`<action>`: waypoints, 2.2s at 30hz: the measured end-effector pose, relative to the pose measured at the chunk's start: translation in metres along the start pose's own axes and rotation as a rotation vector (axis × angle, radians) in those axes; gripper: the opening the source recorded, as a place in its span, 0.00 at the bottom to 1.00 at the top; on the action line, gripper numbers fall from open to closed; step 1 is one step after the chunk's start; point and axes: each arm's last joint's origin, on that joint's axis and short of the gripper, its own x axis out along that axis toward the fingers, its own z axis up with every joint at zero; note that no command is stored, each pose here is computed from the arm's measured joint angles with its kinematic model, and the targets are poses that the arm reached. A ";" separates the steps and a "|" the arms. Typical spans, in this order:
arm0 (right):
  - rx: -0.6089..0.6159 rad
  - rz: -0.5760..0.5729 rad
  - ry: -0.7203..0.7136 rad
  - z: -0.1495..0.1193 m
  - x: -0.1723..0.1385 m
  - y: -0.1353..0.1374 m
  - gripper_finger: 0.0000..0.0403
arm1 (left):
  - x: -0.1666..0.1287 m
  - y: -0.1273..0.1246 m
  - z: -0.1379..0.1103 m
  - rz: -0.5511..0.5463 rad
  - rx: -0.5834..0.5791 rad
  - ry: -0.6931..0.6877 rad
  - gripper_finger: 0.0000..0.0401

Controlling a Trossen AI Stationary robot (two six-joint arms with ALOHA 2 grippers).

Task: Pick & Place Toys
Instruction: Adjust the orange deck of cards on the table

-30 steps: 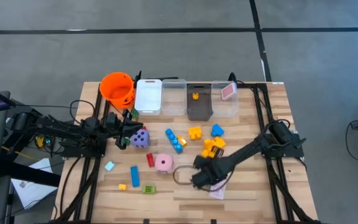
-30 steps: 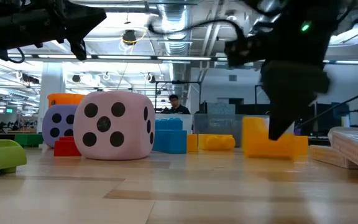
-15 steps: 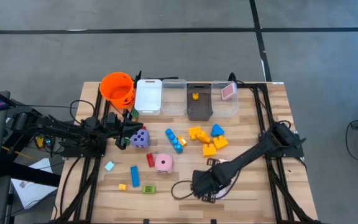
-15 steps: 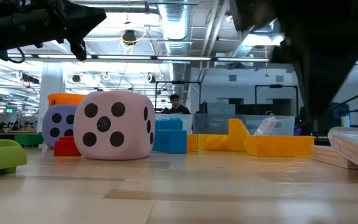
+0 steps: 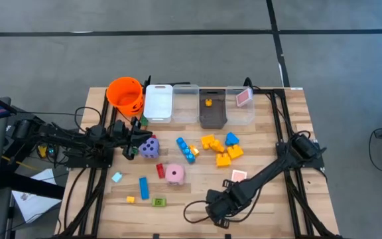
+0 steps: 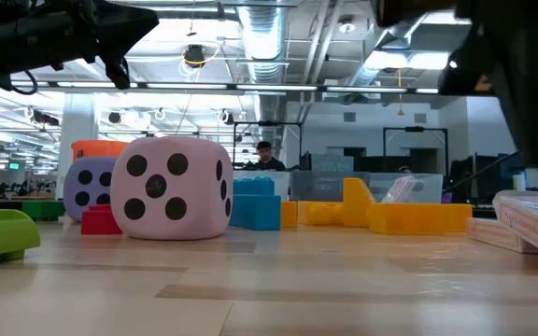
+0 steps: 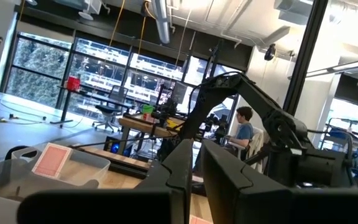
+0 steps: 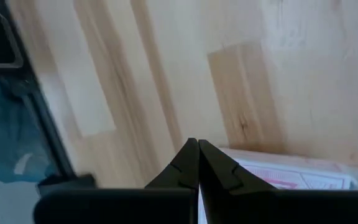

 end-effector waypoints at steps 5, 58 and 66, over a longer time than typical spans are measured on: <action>0.016 0.061 0.013 -0.004 0.000 0.008 0.00 | 0.000 0.000 0.000 0.000 0.011 -0.001 0.07; 0.002 -0.613 0.172 -0.014 0.025 -0.051 0.00 | 0.000 0.000 -0.004 0.001 -0.020 0.040 0.07; 0.146 -0.809 0.218 -0.012 0.041 -0.103 0.00 | 0.000 0.000 -0.004 0.001 -0.020 0.040 0.07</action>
